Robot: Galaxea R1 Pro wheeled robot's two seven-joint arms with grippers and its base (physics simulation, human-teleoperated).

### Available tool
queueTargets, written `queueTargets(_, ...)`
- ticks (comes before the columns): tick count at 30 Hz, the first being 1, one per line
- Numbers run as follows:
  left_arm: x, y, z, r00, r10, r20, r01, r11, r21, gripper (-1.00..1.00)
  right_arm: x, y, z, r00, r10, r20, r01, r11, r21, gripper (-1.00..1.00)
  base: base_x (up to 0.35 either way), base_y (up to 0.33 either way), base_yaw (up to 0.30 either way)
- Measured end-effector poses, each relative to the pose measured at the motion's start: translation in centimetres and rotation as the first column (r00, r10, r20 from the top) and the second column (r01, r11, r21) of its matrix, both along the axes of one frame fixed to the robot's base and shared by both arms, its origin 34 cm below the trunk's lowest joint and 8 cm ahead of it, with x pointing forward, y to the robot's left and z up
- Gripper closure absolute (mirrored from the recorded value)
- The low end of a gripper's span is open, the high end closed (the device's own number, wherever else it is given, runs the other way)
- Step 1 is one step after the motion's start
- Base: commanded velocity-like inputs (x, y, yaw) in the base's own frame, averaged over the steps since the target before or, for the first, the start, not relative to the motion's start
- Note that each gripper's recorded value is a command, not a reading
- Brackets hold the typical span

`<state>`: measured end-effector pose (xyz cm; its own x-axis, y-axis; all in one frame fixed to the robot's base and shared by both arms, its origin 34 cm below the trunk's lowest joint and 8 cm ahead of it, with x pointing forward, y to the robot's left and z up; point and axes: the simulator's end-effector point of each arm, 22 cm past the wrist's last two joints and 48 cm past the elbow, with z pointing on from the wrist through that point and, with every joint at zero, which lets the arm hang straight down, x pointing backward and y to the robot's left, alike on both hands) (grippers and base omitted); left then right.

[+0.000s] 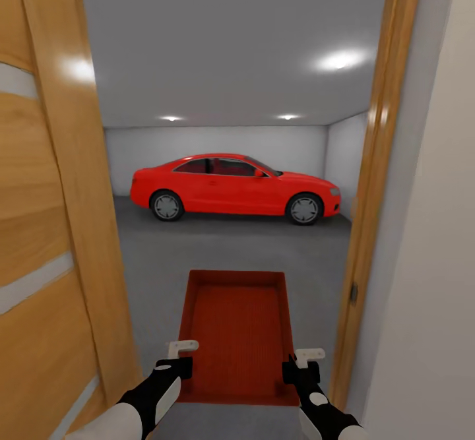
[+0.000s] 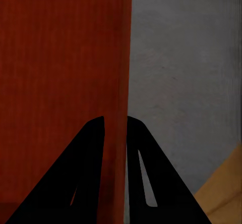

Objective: Move the two storage containers from the living room to the garage. In the garage, place one container on the floor and stack the other container on top of it (either order is fine).

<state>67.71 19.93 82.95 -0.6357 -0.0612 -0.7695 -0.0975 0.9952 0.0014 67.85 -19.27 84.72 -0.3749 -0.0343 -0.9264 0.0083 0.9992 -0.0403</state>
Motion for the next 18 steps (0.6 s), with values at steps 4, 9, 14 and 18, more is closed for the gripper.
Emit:
queueTargets(4, 0.01, 0.02, 0.01, 1.000, 0.000, 0.000, 0.000, 1.000, 0.000, 1.00, 0.00, 0.02, 0.00, 1.000, 0.000, 0.000, 0.000, 1.000, 0.000, 1.00, 0.245, 0.217, -0.056)
queueTargets(9, 0.01, 0.01, 0.00, 1.000, 0.000, 0.000, 0.000, 1.000, 0.000, 1.00, 0.01, 0.01, 0.00, 1.000, 0.000, 0.000, 0.000, 1.000, 0.000, 1.00, 0.185, 0.159, -0.008)
queueTargets(14, 0.02, 0.02, -0.04, 1.000, 0.000, 0.000, 0.000, 1.000, 0.000, 1.00, 0.03, 0.02, -0.03, 1.000, 0.000, 0.000, 0.000, 1.000, 0.000, 1.00, 0.020, 0.018, 0.000)
queueTargets(18, 0.01, 0.03, -0.06, 1.000, 0.000, -0.001, 0.000, 1.000, 0.000, 1.00, 0.02, 0.03, -0.05, 1.000, 0.000, -0.001, 0.000, 1.000, 0.000, 1.00, 0.002, 0.002, 0.000)
